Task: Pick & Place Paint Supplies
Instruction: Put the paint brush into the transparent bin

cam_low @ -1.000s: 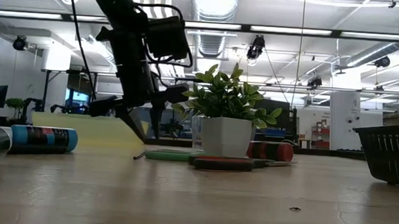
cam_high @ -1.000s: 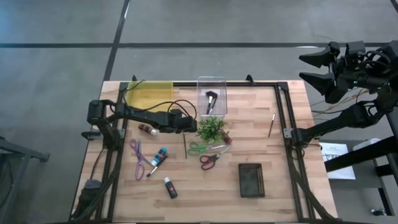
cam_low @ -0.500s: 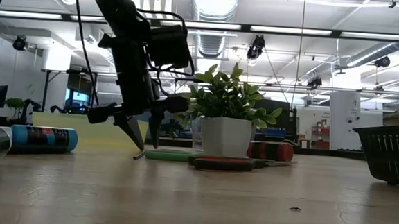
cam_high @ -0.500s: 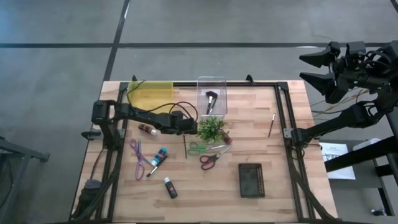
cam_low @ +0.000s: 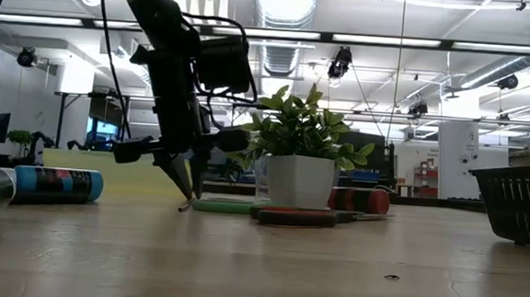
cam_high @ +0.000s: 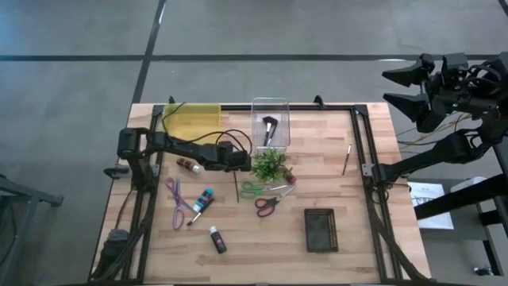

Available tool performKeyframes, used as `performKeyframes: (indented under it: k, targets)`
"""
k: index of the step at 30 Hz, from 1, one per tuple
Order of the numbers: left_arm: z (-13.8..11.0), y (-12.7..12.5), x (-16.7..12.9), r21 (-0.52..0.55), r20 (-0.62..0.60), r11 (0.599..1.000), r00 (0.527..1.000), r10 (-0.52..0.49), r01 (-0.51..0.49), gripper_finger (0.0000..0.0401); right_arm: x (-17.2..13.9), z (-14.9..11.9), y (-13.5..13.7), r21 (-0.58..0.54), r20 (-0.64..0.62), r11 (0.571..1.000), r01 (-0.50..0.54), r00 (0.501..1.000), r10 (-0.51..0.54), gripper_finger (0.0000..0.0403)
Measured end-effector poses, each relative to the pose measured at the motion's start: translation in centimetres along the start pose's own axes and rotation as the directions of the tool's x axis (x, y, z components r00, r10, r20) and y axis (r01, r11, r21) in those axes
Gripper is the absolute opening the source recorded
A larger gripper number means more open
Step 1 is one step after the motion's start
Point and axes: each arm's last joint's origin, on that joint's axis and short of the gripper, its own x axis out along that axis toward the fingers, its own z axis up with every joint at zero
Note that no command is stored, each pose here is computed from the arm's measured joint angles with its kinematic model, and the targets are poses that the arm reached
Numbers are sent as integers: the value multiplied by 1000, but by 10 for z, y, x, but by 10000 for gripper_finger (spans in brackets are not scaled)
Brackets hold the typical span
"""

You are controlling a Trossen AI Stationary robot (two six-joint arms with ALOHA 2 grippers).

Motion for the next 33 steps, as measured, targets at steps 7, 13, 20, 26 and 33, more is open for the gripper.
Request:
performKeyframes:
  k: [7,13,20,26,33]
  targets:
    - [-1,1,0,3,-9,1000,1000,9,-9,5,0,0,0,0,0,1000,0,1000,0,345]
    - [2,0,-9,-4,-44,1000,999,-30,30,2,0,0,0,0,0,1000,-1,1000,1,345]
    - [10,-1,-47,20,-19,988,988,-152,152,1,0,0,0,0,-1,1000,-2,1000,2,345]
    - [17,2,-86,58,10,960,961,-276,275,1,0,0,0,5,-1,1000,-4,1000,4,345]
    - [29,7,-125,123,67,899,900,-431,421,0,0,0,0,8,-2,1000,-4,1000,4,345]
